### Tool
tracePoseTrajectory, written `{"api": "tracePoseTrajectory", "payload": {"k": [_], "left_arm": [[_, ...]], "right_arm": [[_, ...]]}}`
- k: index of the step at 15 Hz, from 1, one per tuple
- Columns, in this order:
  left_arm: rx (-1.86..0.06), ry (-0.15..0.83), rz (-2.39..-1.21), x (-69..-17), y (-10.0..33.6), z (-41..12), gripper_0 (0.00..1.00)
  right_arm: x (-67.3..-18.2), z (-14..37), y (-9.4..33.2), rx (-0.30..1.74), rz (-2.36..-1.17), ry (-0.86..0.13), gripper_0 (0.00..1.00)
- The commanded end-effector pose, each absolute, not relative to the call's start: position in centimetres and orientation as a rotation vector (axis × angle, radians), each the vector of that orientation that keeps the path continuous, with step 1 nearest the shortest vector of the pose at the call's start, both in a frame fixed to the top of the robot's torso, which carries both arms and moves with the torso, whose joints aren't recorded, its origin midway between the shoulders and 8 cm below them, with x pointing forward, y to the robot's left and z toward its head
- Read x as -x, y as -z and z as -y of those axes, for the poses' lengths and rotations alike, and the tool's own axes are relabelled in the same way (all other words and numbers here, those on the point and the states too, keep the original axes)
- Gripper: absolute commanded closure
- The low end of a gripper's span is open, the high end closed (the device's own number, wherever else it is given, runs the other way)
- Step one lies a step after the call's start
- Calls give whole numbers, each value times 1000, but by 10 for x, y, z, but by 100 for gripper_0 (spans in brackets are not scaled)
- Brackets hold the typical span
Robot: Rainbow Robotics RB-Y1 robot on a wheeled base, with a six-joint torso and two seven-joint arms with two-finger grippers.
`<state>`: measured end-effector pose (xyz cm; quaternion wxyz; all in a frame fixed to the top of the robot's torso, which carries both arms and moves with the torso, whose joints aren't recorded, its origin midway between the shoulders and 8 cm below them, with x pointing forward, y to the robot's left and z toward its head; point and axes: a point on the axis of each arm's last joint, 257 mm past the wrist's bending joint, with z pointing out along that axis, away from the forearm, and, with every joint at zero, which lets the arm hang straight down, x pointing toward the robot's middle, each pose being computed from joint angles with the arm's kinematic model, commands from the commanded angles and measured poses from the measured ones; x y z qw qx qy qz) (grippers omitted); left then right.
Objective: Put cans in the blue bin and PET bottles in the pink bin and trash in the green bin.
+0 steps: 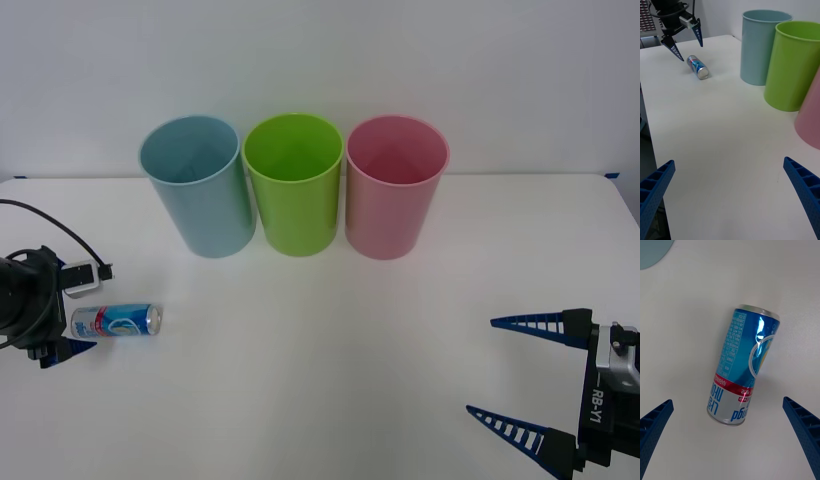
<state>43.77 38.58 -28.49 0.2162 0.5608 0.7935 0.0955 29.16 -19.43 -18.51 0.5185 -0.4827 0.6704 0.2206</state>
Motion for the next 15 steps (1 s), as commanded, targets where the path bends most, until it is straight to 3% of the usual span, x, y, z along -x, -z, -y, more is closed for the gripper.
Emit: {"api": "tracePoseTrajectory", "payload": {"k": [1,15], "left_arm": [[-1557,-244,-2200,-439,293,-378,0],[-1569,-205,-2254,-448,326,-361,0]], "right_arm": [[-292,194,185,1158,-1608,-529,0],[-292,194,185,1158,-1608,-529,0]]}}
